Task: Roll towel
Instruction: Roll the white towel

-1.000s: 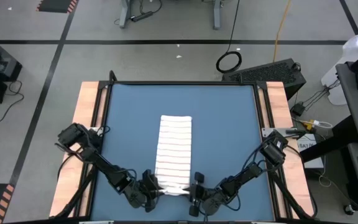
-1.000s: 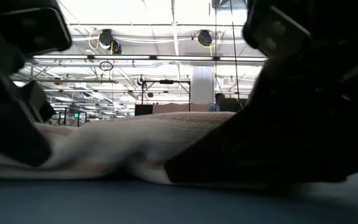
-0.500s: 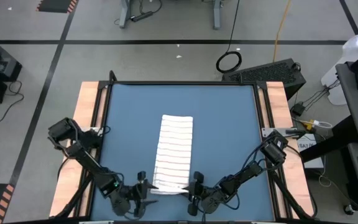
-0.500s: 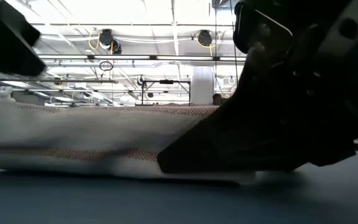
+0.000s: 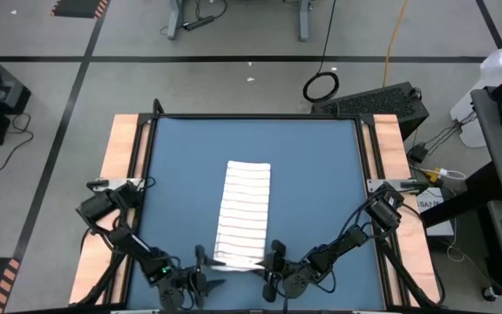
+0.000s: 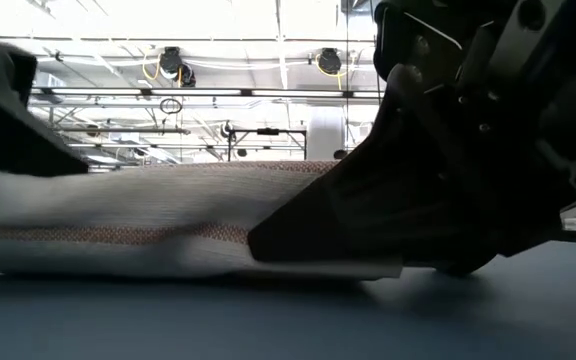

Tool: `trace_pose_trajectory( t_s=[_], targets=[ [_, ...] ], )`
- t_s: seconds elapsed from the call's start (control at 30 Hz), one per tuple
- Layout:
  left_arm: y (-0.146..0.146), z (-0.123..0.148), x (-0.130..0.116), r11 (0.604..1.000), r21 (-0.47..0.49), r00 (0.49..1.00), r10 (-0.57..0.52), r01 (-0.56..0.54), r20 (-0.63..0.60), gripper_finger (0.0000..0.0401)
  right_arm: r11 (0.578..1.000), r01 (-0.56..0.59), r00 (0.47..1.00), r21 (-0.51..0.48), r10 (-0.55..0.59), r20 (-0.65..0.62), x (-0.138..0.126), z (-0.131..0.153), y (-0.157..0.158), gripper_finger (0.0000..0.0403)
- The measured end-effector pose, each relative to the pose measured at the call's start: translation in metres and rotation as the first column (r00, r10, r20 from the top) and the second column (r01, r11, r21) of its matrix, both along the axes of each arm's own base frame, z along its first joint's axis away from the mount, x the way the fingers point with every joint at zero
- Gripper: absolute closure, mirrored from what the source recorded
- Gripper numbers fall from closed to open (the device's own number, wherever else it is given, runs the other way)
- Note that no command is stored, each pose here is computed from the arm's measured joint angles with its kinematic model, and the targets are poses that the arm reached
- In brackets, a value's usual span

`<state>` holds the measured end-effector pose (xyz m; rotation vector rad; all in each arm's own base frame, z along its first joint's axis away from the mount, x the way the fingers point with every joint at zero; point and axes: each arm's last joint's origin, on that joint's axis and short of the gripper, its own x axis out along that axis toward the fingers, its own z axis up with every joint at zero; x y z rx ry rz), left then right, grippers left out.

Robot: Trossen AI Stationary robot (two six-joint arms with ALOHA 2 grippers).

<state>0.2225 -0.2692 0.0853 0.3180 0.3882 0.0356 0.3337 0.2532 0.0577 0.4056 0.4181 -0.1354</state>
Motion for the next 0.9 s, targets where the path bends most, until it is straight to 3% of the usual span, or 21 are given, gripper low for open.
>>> trace_pose_trajectory(
  t_s=[0.2, 0.47, 0.57, 0.7, 0.8, 0.9],
  targets=[
    [0.007, -0.007, 0.004, 0.999, 0.042, 0.999, 0.028, -0.026, -0.039, 0.0141, 1.000, 0.004, 1.000, 0.016, -0.004, 0.003, 0.000, 0.000, 0.000, 0.0376],
    [0.019, -0.010, 0.017, 1.000, -0.009, 0.992, 0.006, -0.007, -0.123, 0.0155, 1.000, 0.007, 1.000, 0.024, -0.007, 0.005, 0.000, 0.001, 0.000, 0.0376],
    [0.021, -0.010, 0.019, 1.000, -0.027, 0.992, 0.009, -0.013, -0.128, 0.0190, 1.000, 0.007, 1.000, 0.025, -0.007, 0.005, 0.000, 0.001, 0.000, 0.0376],
    [0.022, -0.011, 0.019, 0.997, -0.067, 0.991, 0.032, -0.041, -0.129, 0.0264, 1.000, 0.008, 1.000, 0.024, -0.008, 0.005, 0.000, 0.001, 0.000, 0.0370],
    [0.024, -0.012, 0.020, 0.981, -0.162, 0.988, 0.090, -0.109, -0.124, 0.0332, 1.000, -0.009, 1.000, -0.012, 0.009, 0.004, -0.002, 0.003, 0.003, 0.0348],
    [0.027, -0.012, 0.023, 0.936, -0.307, 0.980, 0.129, -0.171, -0.153, 0.0378, 0.993, -0.048, 0.998, -0.104, 0.045, -0.034, -0.009, 0.008, 0.007, 0.0308]
  ],
)
